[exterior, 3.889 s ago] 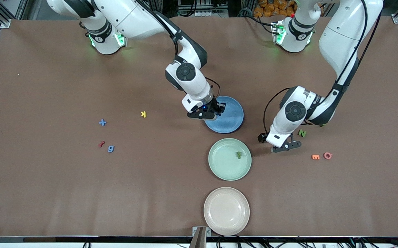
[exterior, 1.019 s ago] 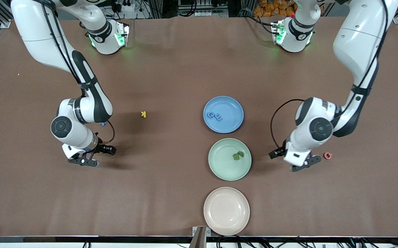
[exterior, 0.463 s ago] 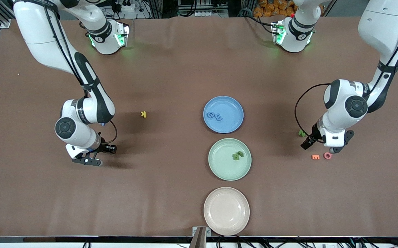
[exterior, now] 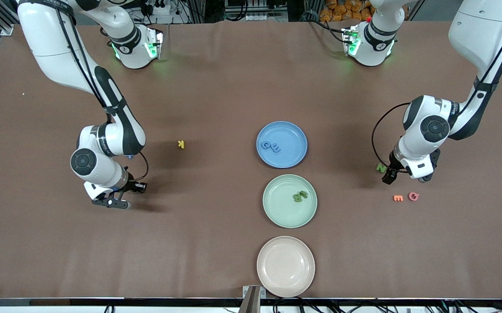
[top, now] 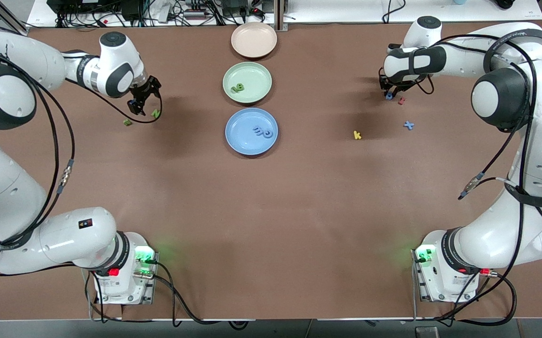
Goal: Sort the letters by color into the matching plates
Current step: 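Grasp the blue 6 with the right gripper while the left gripper reaches Z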
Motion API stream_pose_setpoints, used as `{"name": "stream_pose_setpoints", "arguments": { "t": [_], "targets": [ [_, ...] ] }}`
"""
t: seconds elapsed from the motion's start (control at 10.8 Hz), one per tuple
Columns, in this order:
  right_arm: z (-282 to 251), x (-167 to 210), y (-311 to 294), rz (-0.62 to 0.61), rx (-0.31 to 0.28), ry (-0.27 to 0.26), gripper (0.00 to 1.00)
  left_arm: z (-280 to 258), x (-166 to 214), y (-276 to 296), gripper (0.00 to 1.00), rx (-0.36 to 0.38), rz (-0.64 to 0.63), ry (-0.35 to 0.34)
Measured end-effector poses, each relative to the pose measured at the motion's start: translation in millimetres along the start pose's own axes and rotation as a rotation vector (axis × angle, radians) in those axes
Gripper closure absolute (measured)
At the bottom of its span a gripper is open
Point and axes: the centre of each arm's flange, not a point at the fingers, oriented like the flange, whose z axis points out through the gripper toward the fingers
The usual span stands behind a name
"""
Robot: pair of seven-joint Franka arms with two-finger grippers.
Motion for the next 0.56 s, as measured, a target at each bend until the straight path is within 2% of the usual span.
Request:
{"name": "stream_pose_setpoints", "arguments": {
  "t": [0.28,0.56],
  "targets": [
    [0,0,-2,-0.003,0.002,0.002,0.73,20,12,-9,0.00,0.009,-0.034,-0.024],
    [-1,-1,-8,-0.007,0.009,0.003,0.73,25,9,-7,0.00,0.011,-0.028,-0.030]
  ]
}}
